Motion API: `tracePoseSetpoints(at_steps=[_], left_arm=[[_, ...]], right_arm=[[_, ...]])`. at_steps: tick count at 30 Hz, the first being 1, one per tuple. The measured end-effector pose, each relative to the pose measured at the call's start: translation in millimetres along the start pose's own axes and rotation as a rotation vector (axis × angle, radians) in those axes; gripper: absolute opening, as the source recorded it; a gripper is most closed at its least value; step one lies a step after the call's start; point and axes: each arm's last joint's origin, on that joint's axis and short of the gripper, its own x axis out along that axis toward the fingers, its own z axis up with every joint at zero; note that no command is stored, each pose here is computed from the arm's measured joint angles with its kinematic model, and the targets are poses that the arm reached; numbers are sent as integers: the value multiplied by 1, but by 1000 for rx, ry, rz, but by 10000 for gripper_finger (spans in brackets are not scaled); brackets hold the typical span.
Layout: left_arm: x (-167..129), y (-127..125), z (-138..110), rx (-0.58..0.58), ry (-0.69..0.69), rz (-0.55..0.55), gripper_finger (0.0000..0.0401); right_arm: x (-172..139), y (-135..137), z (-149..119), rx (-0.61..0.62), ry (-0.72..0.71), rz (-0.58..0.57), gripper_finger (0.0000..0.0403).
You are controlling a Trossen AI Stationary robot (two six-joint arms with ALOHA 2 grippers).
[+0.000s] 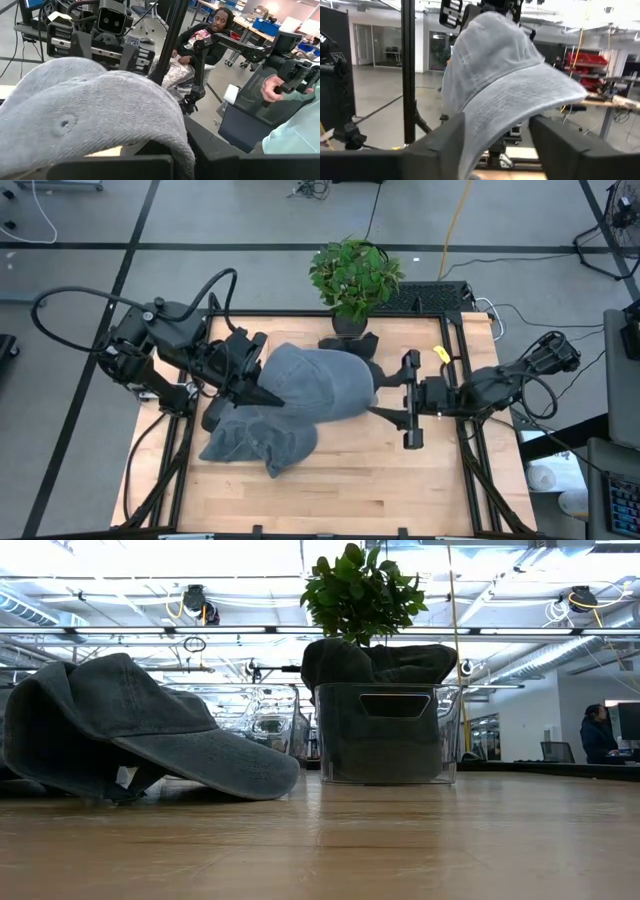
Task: Pick & Place hat
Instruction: Put the right blue cap into the left transparent bin
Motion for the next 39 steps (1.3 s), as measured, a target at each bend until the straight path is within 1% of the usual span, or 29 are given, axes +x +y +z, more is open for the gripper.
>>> tracePoseSetpoints(at_steps=[4,7,10,12,14,17,20,23,26,29,33,37,39], left_arm=[[-3,-1,0,-1,5,-8,12],[-6,1,-1,-33,24,-20,12],[-6,7,-5,-103,78,-10,12],[-7,10,-8,-122,113,-8,12],[-8,14,-12,-119,163,-9,12],[-10,18,-19,-105,245,9,12],[-13,22,-26,-54,325,27,12],[-15,23,-33,35,399,24,12],[-18,24,-39,92,470,18,12],[-21,25,-45,150,530,24,12],[-18,28,-47,254,563,70,12],[-17,29,-47,313,567,123,12],[-18,29,-47,337,568,133,12]], right_arm=[[0,1,-6,78,59,5,265],[-6,2,-15,151,167,14,289],[-15,4,-24,206,287,19,296],[-22,7,-29,252,357,28,296],[-25,11,-33,291,410,75,294],[-29,17,-34,334,458,190,289],[-30,20,-34,371,487,271,286],[-31,21,-35,374,499,295,287],[-31,21,-34,352,502,333,287],[-31,22,-34,348,502,341,285],[-32,22,-34,347,501,341,284],[-32,22,-34,353,502,339,283],[-32,22,-34,353,502,339,283]])
